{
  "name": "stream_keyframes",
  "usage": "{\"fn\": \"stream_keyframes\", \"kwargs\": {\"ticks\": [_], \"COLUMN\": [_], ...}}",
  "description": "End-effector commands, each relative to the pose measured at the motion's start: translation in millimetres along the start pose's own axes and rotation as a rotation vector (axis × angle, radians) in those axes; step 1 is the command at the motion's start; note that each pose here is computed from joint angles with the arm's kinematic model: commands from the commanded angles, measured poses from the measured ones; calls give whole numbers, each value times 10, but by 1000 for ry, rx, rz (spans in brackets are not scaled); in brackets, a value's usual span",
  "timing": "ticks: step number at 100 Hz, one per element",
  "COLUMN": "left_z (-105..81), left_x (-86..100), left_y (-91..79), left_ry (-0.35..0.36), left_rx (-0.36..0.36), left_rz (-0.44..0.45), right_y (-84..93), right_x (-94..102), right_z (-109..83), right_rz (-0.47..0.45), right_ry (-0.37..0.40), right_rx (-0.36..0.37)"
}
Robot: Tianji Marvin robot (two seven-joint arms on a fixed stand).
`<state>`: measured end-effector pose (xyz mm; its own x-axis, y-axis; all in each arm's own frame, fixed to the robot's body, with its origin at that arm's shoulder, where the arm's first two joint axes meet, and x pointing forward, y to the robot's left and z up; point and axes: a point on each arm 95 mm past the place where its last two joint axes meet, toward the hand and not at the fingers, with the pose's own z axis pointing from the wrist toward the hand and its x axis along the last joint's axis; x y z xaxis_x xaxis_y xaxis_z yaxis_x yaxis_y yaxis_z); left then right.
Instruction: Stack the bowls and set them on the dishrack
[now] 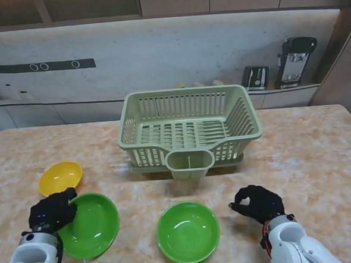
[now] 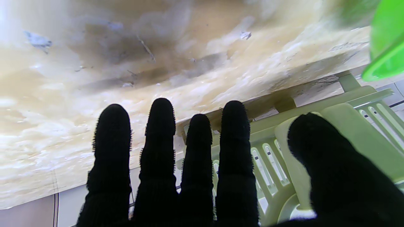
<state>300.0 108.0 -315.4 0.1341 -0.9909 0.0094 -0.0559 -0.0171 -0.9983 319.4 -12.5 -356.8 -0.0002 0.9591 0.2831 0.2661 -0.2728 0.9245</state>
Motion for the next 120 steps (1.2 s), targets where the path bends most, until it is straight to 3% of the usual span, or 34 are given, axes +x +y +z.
{"fn": "stream_keyframes", "kwargs": {"ticks": [1,43,85,120], "left_z": [-52,-112,-48,-85], "left_x": [71,459,801,974], "left_y": [-48,-145,-179,-190], "left_ry": [16,65,113,155], "left_rx": [1,-30,-114,-176], "left_rz": [-28,-283,-550,-703], "right_y": [-47,50,46,41], "right_x": [-5,-107,-112,-116], "right_z": [-45,-101,-107,-105], "right_rz": [-7,-52,-58,-58], "right_ry": [-6,-41,-45,-48], "right_rx": [12,-54,-53,-51]}}
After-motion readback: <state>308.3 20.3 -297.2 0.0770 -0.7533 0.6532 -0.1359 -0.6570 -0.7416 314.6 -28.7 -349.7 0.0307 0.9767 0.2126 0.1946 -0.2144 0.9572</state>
